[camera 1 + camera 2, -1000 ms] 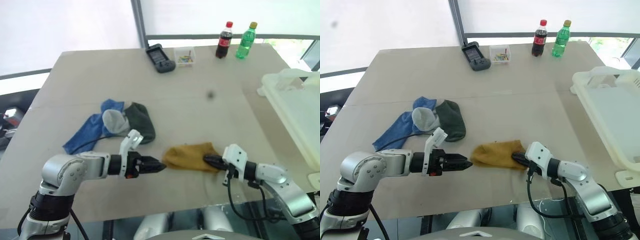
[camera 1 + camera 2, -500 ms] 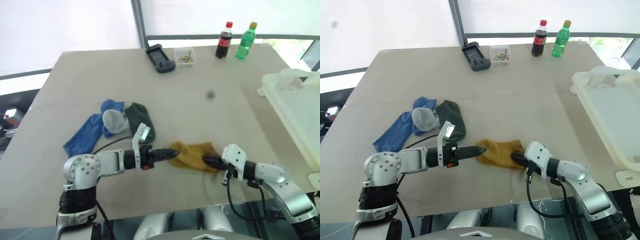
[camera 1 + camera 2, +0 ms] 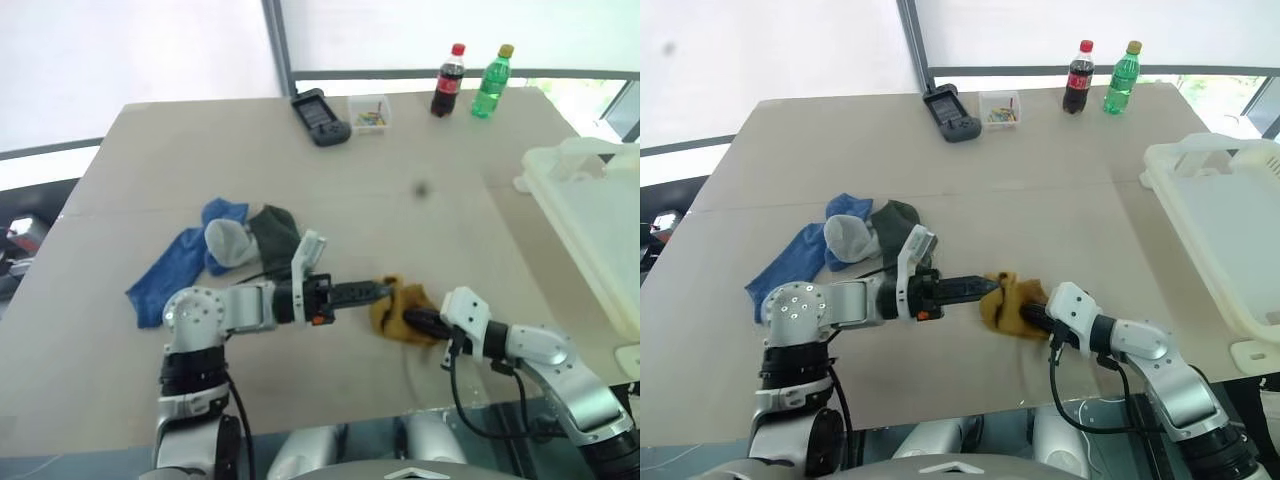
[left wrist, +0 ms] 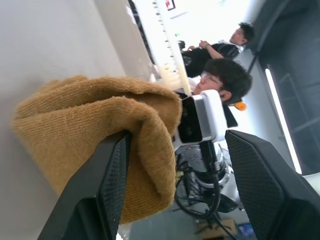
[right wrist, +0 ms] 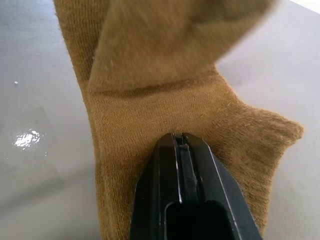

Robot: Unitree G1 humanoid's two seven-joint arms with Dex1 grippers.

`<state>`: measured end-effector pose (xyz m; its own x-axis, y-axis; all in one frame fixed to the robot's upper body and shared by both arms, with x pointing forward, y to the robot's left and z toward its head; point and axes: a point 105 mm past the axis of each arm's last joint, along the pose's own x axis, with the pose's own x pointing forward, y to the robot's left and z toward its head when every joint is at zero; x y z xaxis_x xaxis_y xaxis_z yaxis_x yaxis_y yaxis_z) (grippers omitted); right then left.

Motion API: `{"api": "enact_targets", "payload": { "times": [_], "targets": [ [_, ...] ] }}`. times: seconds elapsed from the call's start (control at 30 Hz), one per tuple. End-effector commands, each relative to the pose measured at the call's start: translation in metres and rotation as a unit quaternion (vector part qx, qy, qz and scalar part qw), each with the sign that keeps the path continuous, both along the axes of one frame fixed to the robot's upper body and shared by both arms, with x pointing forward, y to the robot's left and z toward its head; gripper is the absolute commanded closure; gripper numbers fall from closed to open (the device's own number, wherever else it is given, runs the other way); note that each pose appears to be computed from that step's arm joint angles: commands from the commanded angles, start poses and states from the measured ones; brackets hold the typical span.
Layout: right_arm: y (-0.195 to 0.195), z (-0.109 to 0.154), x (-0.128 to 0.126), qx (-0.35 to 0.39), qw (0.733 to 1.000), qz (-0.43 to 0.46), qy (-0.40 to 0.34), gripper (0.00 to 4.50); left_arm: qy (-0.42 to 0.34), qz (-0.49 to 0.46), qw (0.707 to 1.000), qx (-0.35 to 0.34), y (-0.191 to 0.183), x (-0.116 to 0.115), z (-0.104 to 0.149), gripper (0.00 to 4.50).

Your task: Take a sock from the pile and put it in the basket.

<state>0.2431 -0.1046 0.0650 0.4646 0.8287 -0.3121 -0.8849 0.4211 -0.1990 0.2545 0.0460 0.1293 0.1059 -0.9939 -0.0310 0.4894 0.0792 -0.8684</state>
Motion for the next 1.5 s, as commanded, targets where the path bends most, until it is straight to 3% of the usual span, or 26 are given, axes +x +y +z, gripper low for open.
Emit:
{"api": "enact_targets", "payload": {
  "times": [0.03, 0.4, 0.73, 1.0, 1.17, 1.37, 1.5],
  "targets": [
    [0.001, 0.002, -0.003, 0.001, 1.000, -0.003, 0.002, 4.44, 0.006, -0.025, 1.000, -0.006, -0.018, 0.002, -0.001, 1.34],
    [-0.004, 0.014, -0.008, -0.024, 0.999, -0.010, -0.023, 4.44, 0.028, -0.025, 0.998, 0.058, -0.053, 0.019, -0.038, 1.34],
    [-0.019, 0.058, -0.028, -0.076, 0.996, 0.000, -0.056, 4.44, 0.036, -0.020, 0.997, 0.072, -0.061, 0.025, -0.052, 1.34],
    [-0.031, 0.074, -0.033, -0.002, 0.997, -0.071, -0.013, 4.44, 0.013, -0.067, 0.991, 0.116, -0.068, 0.018, -0.064, 1.34],
    [-0.021, 0.067, -0.020, 0.046, 0.993, -0.110, 0.004, 4.44, -0.030, -0.063, 0.997, 0.033, -0.046, 0.019, -0.026, 1.34],
    [-0.016, 0.070, -0.009, 0.063, 0.993, -0.102, -0.002, 4.44, -0.136, -0.075, 0.985, 0.078, -0.017, 0.005, -0.023, 1.34],
    [-0.011, 0.073, -0.001, 0.057, 0.995, -0.086, -0.016, 4.44, -0.220, -0.062, 0.970, 0.083, 0.003, 0.003, -0.006, 1.34]
  ]
}}
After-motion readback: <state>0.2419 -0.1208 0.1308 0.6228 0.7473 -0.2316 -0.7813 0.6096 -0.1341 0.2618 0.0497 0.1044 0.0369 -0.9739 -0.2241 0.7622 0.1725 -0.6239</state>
